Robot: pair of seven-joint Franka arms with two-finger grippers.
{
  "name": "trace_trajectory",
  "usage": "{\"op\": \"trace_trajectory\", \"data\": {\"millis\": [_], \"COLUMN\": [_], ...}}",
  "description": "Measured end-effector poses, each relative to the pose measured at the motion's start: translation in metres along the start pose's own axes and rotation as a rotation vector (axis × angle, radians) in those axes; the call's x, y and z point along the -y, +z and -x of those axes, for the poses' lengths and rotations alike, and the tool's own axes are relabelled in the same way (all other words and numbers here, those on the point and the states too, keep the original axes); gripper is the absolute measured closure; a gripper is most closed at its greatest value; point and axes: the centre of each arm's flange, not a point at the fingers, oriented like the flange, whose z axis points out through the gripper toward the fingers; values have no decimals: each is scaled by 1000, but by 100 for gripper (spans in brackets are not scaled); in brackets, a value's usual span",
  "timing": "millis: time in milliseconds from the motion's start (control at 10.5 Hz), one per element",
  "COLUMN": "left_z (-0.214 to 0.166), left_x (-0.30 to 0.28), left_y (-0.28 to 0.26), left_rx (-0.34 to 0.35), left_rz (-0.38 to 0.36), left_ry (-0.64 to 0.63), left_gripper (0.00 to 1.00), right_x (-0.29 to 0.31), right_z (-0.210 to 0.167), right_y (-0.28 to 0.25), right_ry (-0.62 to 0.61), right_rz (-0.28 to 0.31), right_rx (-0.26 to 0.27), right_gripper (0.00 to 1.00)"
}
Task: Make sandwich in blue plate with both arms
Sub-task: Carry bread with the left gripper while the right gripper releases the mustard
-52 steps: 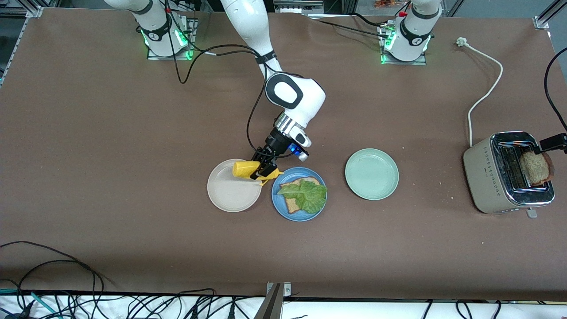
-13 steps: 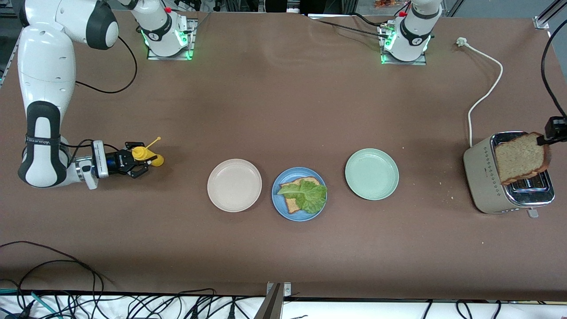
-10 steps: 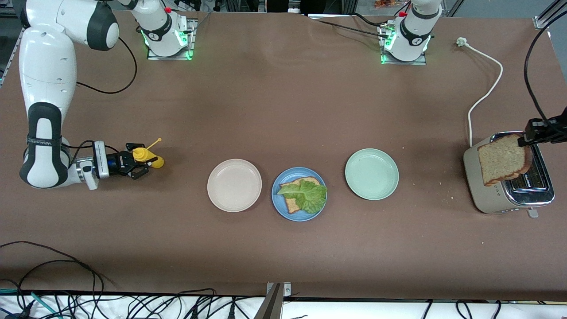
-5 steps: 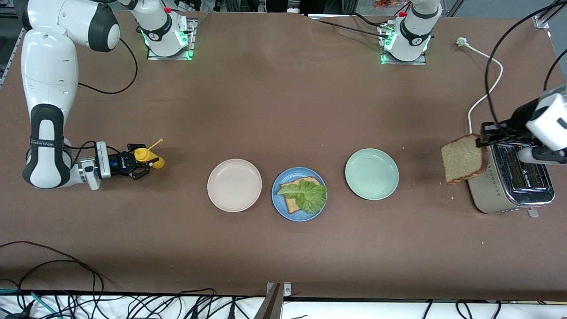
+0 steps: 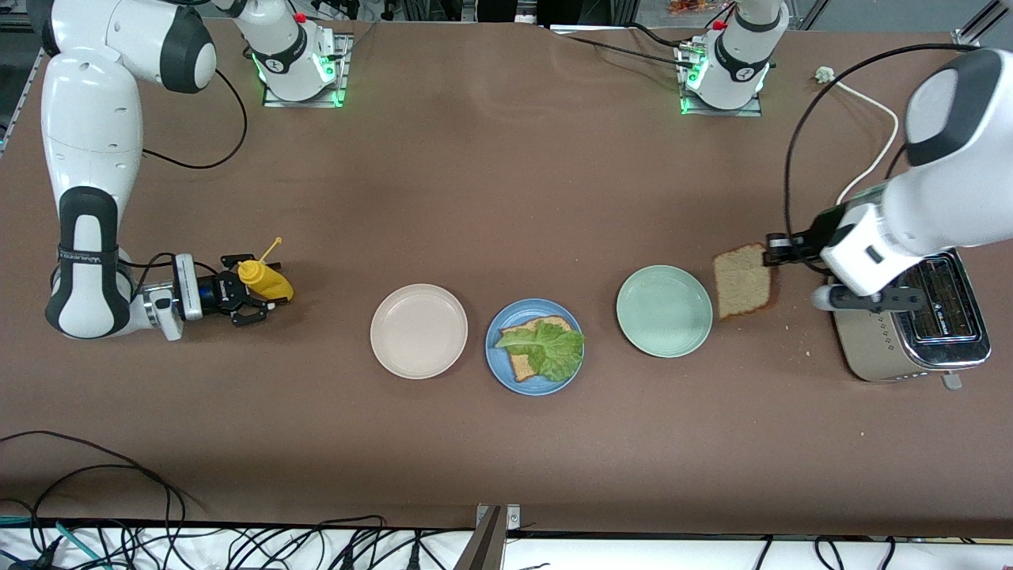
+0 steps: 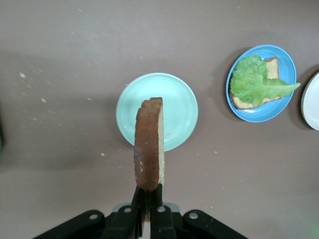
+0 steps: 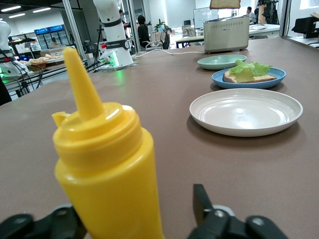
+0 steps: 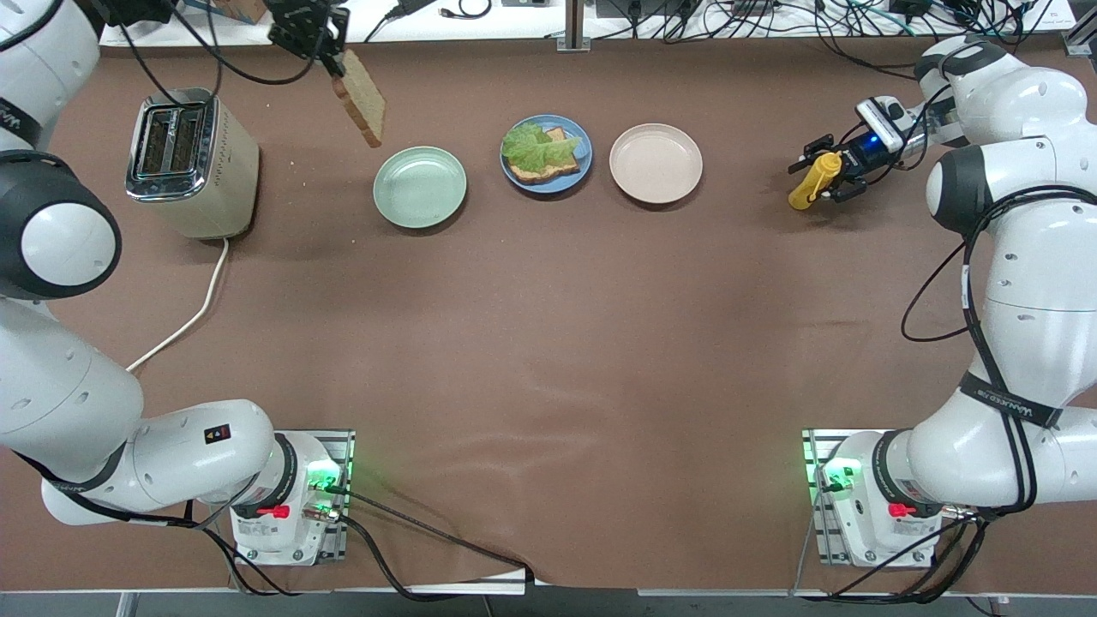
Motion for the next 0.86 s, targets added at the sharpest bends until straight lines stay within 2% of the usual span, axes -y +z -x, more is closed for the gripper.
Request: {"op": "trace_trajectory", "data": {"millis": [95,191,382,573,859], "left_z": [0,1,-7,-24,-34], "left_x": [-16,-31,-47,-63,-97], "left_y": [10,15,23,37,59], "left_rx": [14,27,56,55,42], "left_rz": [-1,25,107,167,222], "left_ry": [3,6,-4,-38,-74], "left_gripper": [93,93,93,93,93], "right_x": [0,2,10,24,29], "right_z": [0,0,5,13,-14], "right_y": [-2,-5,-20,-44,-99], "right_ry": [9,16,34,67,239], "right_rz": [2,5,19,30,18], "right_rx": [1,2,13,38,133], "right_gripper": [5,0,0,0,0]}}
